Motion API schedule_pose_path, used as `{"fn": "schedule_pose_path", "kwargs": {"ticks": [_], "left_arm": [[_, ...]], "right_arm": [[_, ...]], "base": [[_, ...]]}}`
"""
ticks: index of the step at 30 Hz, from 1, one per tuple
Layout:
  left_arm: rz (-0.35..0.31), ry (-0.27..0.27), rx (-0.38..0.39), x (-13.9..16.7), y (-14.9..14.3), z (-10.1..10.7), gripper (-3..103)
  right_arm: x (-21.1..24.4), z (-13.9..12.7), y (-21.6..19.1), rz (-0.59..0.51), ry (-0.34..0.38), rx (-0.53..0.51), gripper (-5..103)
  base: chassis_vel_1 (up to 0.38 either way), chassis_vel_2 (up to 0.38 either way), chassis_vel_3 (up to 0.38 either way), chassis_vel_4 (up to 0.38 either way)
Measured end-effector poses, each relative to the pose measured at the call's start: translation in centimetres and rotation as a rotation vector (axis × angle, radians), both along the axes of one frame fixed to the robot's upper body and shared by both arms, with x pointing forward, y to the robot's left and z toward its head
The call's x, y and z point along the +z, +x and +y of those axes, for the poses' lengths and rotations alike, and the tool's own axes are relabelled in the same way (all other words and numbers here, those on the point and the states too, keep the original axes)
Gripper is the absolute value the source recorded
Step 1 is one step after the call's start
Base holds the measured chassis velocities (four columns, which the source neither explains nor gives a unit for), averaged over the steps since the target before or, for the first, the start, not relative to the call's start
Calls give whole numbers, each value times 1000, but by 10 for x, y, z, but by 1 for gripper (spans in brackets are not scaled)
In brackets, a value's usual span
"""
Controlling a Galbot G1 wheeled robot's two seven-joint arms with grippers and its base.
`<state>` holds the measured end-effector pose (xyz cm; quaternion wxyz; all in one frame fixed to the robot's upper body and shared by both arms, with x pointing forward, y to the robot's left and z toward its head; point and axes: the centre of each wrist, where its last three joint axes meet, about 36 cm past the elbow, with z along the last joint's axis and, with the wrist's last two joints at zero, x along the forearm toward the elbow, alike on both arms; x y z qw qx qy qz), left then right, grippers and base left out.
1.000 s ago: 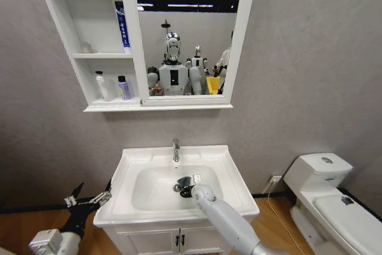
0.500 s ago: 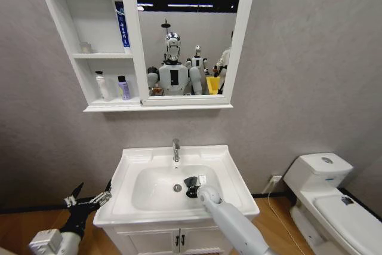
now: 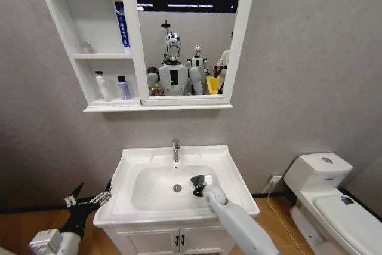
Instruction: Move facial cleanser and shampoo from washbasin to cabinet, then wipe washbasin with towel.
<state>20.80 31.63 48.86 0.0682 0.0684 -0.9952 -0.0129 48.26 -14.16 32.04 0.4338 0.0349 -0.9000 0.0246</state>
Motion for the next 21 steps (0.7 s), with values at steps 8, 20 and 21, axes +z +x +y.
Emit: {"fn": "schedule_pose_path", "kwargs": {"ticks": [8, 20, 21], "left_arm": [[0, 0, 0, 0, 0, 0, 100], [0, 0, 0, 0, 0, 0, 100], [0, 0, 0, 0, 0, 0, 100]], "right_arm": [[-4, 11, 10, 14, 18, 4, 6], [-21, 36, 20, 46, 86, 39, 6], [-23, 40, 20, 50, 95, 45, 6]], "base": [[0, 0, 0, 0], [0, 0, 0, 0], [0, 0, 0, 0]]}}
